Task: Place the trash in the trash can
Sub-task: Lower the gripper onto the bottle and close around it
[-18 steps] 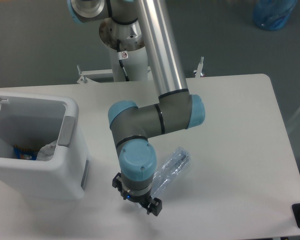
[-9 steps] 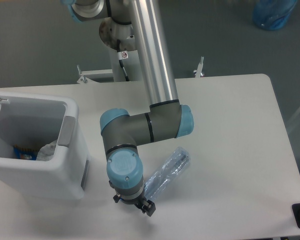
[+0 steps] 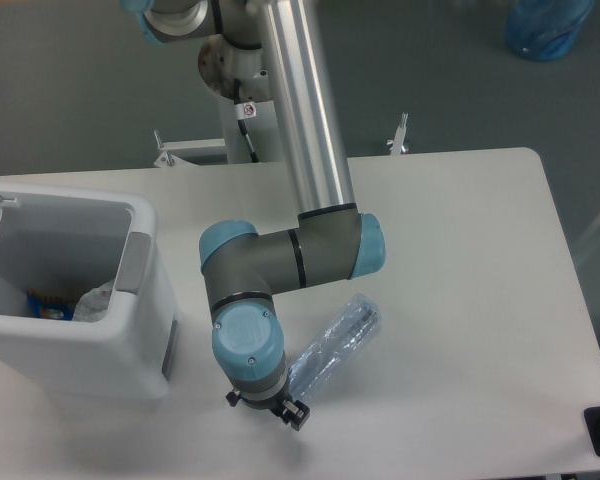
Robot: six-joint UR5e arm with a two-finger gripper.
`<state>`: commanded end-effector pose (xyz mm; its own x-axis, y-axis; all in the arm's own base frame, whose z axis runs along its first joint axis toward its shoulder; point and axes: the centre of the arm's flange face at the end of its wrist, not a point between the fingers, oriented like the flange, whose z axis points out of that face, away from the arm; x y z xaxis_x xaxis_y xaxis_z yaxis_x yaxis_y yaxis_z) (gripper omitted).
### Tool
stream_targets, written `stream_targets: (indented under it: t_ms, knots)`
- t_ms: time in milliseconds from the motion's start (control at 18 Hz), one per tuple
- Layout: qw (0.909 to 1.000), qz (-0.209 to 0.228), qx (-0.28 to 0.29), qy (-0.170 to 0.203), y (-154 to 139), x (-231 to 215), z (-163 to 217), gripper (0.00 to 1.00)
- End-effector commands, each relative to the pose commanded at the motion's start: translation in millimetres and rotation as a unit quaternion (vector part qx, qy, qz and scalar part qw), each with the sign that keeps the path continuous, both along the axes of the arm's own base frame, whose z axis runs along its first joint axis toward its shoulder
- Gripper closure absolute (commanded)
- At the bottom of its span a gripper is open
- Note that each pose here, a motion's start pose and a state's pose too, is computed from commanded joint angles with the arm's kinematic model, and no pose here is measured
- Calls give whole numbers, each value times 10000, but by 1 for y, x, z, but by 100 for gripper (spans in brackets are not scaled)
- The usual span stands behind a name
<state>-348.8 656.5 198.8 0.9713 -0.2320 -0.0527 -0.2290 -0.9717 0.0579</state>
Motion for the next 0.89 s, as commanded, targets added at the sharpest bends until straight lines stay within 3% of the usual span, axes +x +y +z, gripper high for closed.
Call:
stream_targets:
  t_ms: [222, 500, 889]
  knots:
    - [10000, 8, -12, -9, 0, 0, 0, 53]
    - [10000, 8, 2, 11, 0, 0, 4, 88]
    - [9992, 108, 382, 98, -7, -12, 58, 94]
